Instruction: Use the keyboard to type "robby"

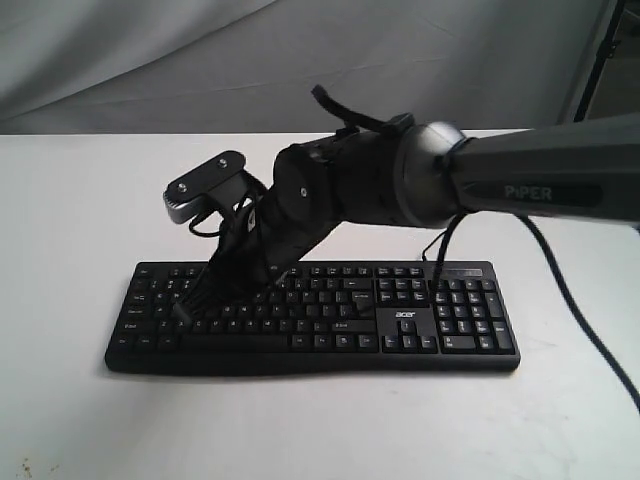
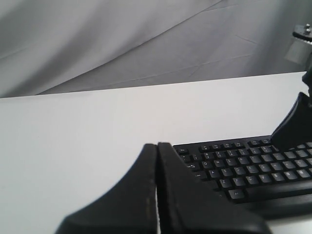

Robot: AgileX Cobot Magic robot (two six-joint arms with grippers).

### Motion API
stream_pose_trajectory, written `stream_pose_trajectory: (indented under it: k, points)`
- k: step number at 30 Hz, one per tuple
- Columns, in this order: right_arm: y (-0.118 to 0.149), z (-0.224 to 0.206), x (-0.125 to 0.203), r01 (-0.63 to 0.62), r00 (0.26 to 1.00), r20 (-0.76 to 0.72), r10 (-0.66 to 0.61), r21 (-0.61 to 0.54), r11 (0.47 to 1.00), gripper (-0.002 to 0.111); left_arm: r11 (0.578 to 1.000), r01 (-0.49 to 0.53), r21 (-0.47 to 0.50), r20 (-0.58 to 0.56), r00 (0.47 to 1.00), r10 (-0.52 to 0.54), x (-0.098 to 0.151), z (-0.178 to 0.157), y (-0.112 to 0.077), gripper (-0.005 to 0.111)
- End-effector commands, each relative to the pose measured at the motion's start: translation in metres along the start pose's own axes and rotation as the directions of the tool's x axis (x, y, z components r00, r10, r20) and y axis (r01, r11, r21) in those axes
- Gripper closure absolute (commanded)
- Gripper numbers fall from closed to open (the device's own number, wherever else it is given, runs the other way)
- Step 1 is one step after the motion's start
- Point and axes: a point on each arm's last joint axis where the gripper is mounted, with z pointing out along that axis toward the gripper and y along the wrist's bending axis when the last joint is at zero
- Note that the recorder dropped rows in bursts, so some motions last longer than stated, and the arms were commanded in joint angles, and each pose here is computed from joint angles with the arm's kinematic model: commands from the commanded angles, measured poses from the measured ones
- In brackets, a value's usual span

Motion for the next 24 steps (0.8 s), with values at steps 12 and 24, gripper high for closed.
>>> stream_pose_trajectory:
  k: [12,24]
  points:
    - [0.009,0.02,0.008,0.03,0.999,-0.044,-0.03,-0.01,1.0,0.108,1.0,-0.003,0.005,0.007,1.0,0.003,0.001,0.0,0.0,0.107]
    - [0.008,0.03,0.014,0.032,0.997,-0.073,-0.032,-0.007,0.999,0.108,1.0,-0.003,0.005,0.007,1.0,0.003,0.001,0.0,0.0,0.107]
